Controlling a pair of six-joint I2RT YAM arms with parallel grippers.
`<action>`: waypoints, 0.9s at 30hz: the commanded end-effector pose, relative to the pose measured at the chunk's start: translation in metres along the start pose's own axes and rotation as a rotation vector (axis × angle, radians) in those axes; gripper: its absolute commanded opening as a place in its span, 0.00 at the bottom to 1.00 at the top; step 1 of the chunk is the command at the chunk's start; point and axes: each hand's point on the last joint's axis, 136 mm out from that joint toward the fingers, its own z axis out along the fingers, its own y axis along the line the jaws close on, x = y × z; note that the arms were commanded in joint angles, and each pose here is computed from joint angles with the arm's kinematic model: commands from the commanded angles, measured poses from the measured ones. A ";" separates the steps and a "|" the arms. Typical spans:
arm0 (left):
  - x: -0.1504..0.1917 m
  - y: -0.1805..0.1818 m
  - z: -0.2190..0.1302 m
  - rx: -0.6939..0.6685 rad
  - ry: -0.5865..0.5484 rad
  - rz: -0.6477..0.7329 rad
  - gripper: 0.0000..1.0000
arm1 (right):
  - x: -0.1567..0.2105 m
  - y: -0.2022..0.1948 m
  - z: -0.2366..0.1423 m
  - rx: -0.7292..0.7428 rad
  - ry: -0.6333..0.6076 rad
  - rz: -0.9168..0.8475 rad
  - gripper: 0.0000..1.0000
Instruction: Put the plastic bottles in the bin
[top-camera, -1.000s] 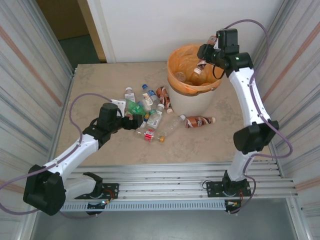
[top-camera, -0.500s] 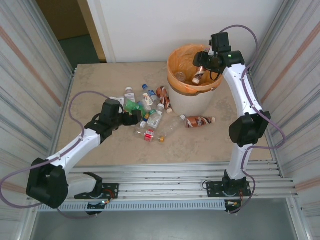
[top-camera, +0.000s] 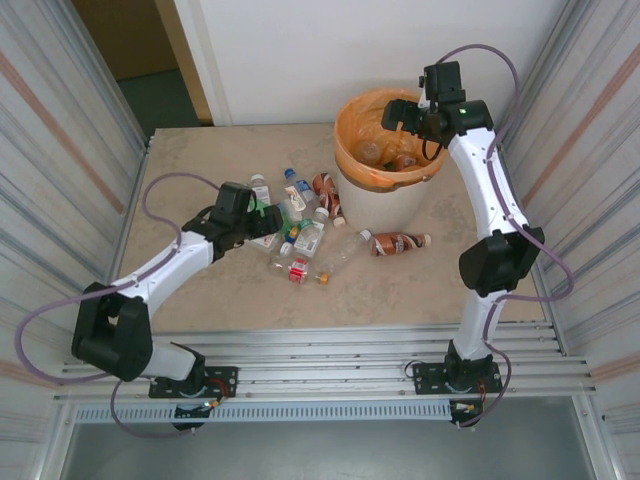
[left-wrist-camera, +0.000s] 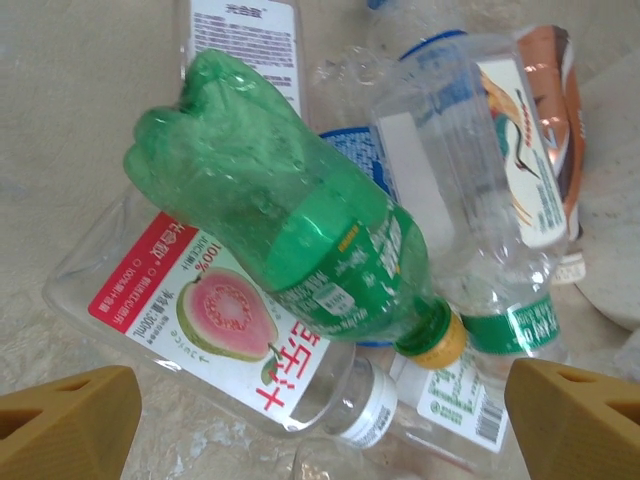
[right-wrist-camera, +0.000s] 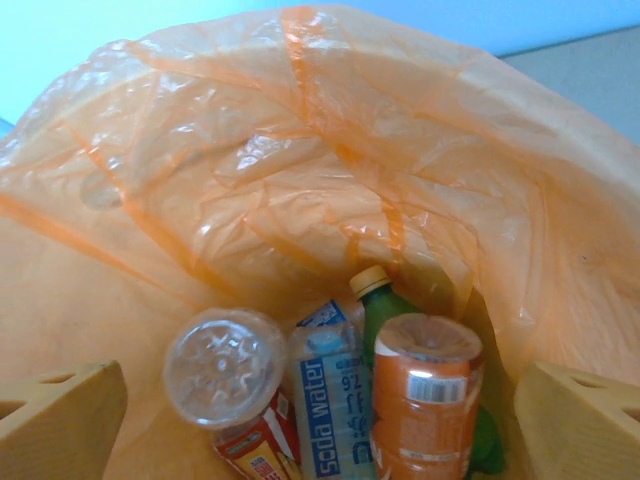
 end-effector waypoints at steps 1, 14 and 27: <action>-0.014 0.011 0.003 -0.049 -0.010 -0.087 0.94 | -0.012 0.010 -0.047 -0.007 -0.077 -0.059 0.98; -0.043 0.019 0.034 -0.018 0.015 -0.218 0.99 | 0.012 0.019 -0.091 -0.026 -0.140 -0.101 0.98; -0.040 0.012 0.058 0.007 0.069 -0.247 0.98 | 0.042 0.014 -0.102 -0.048 -0.124 -0.082 0.98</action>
